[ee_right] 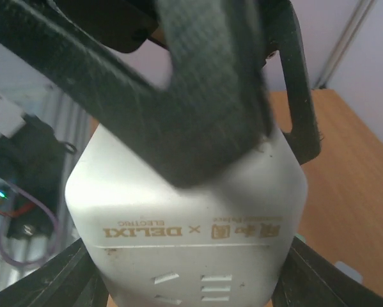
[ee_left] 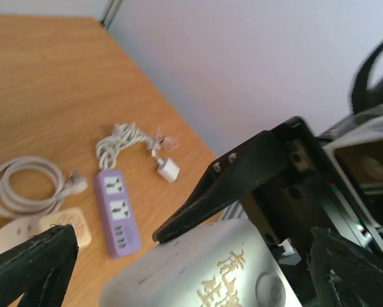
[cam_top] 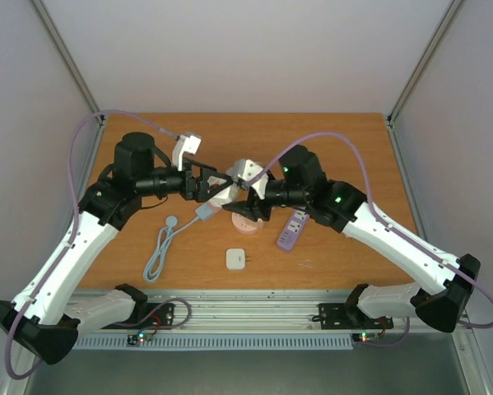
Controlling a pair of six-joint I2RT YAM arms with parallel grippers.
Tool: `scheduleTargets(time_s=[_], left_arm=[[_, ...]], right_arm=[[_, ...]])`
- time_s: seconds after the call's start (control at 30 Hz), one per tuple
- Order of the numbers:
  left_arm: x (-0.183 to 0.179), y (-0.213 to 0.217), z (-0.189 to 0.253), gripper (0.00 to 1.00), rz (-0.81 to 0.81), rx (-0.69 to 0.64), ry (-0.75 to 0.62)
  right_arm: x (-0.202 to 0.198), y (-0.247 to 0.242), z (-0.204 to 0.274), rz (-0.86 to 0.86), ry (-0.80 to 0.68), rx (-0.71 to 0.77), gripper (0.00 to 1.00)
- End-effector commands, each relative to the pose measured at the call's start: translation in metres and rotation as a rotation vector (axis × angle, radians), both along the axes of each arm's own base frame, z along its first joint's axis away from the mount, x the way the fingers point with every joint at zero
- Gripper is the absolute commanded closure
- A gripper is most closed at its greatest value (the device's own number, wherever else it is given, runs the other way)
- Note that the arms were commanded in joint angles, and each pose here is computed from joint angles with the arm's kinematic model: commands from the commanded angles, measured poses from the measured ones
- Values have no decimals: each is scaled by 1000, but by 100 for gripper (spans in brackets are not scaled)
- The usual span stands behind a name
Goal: Insert the plug
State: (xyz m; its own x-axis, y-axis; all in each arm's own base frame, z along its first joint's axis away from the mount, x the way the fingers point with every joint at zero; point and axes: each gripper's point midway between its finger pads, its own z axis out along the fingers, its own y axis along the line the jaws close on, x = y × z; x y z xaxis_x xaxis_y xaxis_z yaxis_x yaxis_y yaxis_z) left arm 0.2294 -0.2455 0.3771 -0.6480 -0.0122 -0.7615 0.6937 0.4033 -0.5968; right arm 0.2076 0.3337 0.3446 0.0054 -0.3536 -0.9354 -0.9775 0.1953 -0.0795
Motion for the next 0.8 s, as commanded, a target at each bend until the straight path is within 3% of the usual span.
scheduleTargets(time_s=[0.0, 0.17, 0.33, 0.4, 0.47, 0.5, 0.63, 0.77], left_arm=[[0, 14, -38, 4, 61, 150, 96], [-3, 16, -62, 16, 48, 217, 179], [-3, 19, -76, 19, 64, 254, 225], [-1, 17, -80, 28, 62, 255, 239], [2, 15, -82, 46, 60, 254, 255], [6, 16, -84, 52, 75, 263, 261], [19, 21, -88, 59, 143, 290, 232], [31, 27, -94, 61, 201, 313, 202]], right_arm=[[26, 5, -7, -122, -206, -133, 76], [32, 16, -14, -142, -201, -161, 76], [39, 19, -23, -178, -199, -195, 75], [36, 22, -24, -172, -193, -192, 74], [38, 24, -26, -191, -172, -190, 71], [41, 24, -29, -212, -153, -195, 68], [45, 18, -43, -264, -105, -219, 57], [50, 2, -47, -374, -84, -184, 23]])
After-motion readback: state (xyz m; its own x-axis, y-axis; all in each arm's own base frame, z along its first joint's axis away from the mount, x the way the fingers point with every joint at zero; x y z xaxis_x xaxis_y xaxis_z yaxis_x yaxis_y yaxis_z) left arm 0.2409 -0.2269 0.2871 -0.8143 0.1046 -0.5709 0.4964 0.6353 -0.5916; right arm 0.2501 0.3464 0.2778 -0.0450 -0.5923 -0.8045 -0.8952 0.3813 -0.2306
